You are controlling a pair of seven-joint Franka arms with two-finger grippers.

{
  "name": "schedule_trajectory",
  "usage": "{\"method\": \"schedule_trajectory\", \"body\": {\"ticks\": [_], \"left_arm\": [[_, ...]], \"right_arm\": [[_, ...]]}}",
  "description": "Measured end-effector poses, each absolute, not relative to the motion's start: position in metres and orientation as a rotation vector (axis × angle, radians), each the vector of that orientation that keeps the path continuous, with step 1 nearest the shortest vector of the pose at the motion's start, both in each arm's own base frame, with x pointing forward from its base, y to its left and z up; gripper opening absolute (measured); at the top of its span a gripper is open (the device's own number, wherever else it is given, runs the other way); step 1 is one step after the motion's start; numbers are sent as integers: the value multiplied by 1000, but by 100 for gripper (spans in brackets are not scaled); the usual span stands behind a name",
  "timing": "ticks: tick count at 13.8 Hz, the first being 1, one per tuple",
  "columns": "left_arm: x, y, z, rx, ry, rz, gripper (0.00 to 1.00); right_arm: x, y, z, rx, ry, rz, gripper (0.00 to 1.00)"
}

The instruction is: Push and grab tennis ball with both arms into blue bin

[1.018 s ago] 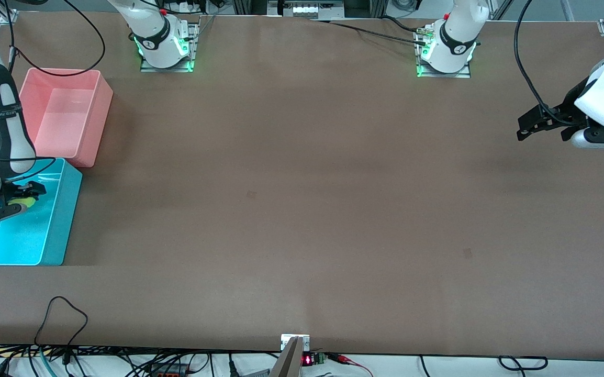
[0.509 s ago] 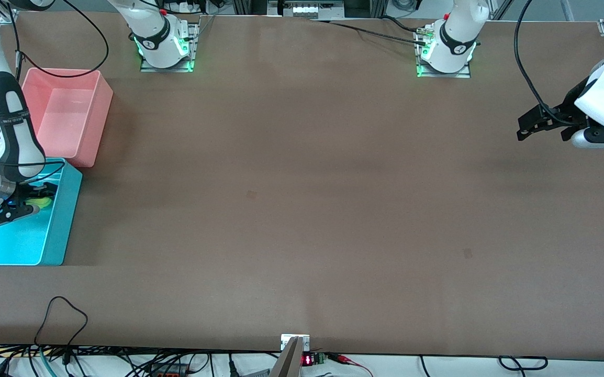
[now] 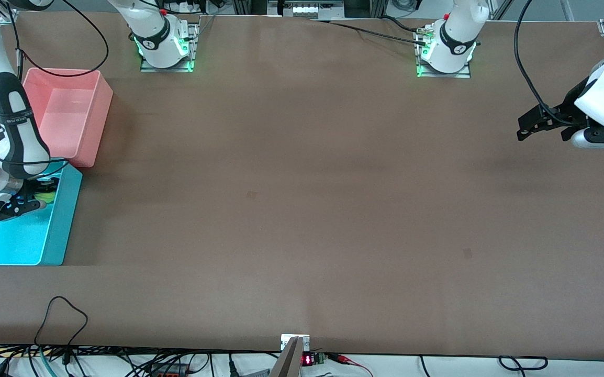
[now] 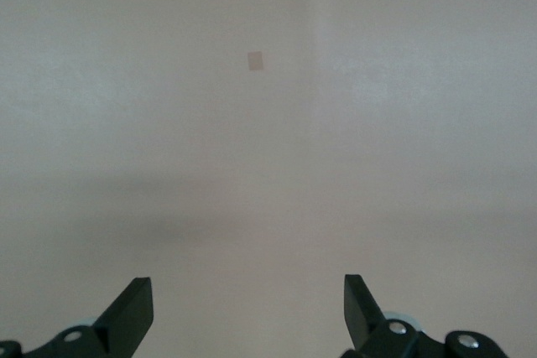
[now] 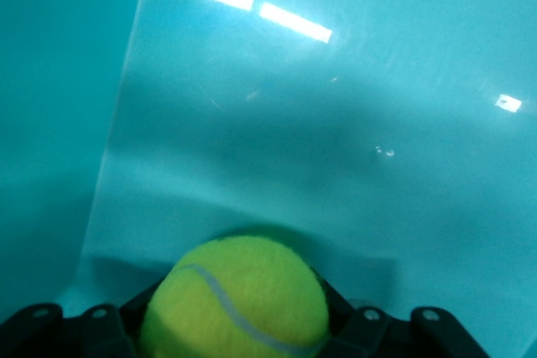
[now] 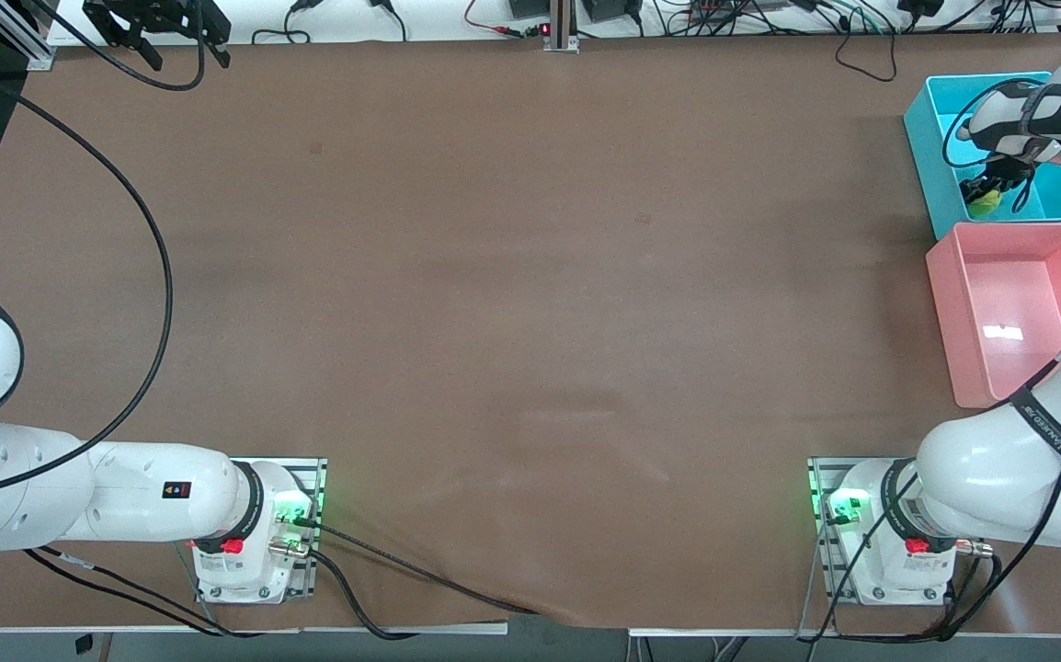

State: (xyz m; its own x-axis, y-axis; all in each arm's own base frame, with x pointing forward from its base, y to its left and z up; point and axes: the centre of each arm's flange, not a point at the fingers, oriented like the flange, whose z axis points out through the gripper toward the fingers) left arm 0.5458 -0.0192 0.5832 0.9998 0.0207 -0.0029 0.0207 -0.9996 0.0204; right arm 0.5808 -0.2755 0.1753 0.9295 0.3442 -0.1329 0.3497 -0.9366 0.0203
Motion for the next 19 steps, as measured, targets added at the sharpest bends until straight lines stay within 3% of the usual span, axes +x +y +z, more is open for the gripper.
{"method": "schedule_trajectory", "body": {"ticks": [1, 2, 6, 10, 14, 19], "left_arm": [[546, -19, 583, 3121, 32, -4, 100], [546, -19, 583, 3121, 32, -4, 100], [546, -19, 583, 3121, 32, -4, 100], [546, -19, 583, 3121, 32, -4, 100], [546, -19, 583, 3121, 32, -4, 100], [546, -19, 583, 3121, 32, -4, 100]], "right_arm": [[581, -276, 175, 3043, 546, -197, 59], [581, -276, 175, 3043, 546, -198, 65], [592, -276, 194, 3024, 550, -138, 100], [619, -258, 274, 2978, 591, 14, 100], [633, -211, 386, 2970, 684, 66, 100], [616, -130, 494, 3041, 602, 49, 100]]}}
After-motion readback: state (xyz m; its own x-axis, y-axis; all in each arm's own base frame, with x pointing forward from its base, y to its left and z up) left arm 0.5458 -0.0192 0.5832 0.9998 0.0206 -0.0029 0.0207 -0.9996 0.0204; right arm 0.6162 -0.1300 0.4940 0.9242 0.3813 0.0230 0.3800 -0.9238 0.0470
